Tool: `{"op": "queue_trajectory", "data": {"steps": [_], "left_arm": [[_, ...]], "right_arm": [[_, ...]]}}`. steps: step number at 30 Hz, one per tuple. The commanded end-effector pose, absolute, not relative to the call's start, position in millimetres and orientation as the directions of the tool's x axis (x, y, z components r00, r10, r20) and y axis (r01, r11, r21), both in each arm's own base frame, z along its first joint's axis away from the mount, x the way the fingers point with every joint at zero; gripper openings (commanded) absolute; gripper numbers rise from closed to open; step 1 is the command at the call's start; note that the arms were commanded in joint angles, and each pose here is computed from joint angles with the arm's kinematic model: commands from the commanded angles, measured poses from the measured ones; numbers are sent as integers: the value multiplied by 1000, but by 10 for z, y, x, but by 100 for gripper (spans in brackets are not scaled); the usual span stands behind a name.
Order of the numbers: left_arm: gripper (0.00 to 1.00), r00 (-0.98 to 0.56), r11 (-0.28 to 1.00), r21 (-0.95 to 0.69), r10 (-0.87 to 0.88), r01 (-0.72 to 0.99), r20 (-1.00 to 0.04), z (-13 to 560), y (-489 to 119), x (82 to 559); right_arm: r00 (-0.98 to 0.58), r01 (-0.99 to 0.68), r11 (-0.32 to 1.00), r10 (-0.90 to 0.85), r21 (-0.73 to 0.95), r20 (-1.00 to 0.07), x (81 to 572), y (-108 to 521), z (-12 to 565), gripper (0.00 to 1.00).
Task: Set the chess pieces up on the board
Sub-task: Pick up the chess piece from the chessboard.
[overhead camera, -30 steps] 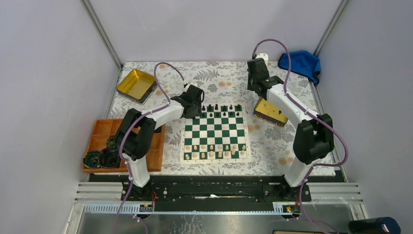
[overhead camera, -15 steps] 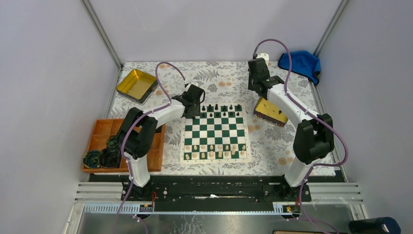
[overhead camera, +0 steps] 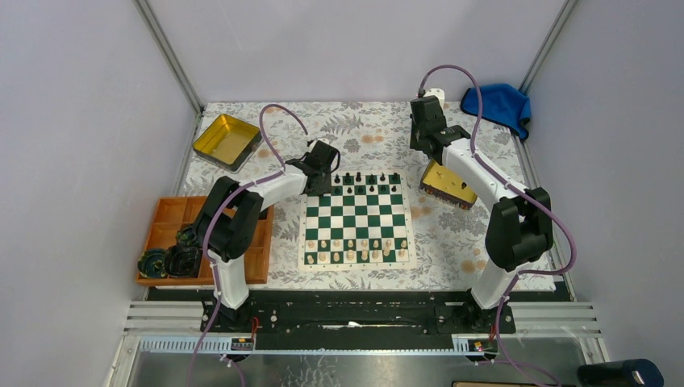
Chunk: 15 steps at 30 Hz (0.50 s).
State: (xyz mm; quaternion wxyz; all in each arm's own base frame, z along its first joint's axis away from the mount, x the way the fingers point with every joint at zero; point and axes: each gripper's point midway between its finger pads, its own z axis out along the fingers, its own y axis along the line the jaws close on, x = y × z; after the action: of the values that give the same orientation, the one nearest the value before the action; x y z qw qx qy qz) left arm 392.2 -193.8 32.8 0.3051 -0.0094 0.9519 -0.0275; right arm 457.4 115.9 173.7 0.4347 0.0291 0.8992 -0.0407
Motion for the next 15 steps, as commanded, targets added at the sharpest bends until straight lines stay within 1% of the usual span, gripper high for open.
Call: {"op": "queue_trajectory", "data": {"steps": [1,15], "left_arm": [[37,-815,998,-66,-36,2,-578,288,-1985,3925],[24,-825,999,-52,-36,-8,-564,255,-1920,3834]], "right_arm": [[-577,98,995,42,-18,-816,4701,1168,1889,36],[-589,94,996,48,-10,-806,4714,1189,1816,36]]}}
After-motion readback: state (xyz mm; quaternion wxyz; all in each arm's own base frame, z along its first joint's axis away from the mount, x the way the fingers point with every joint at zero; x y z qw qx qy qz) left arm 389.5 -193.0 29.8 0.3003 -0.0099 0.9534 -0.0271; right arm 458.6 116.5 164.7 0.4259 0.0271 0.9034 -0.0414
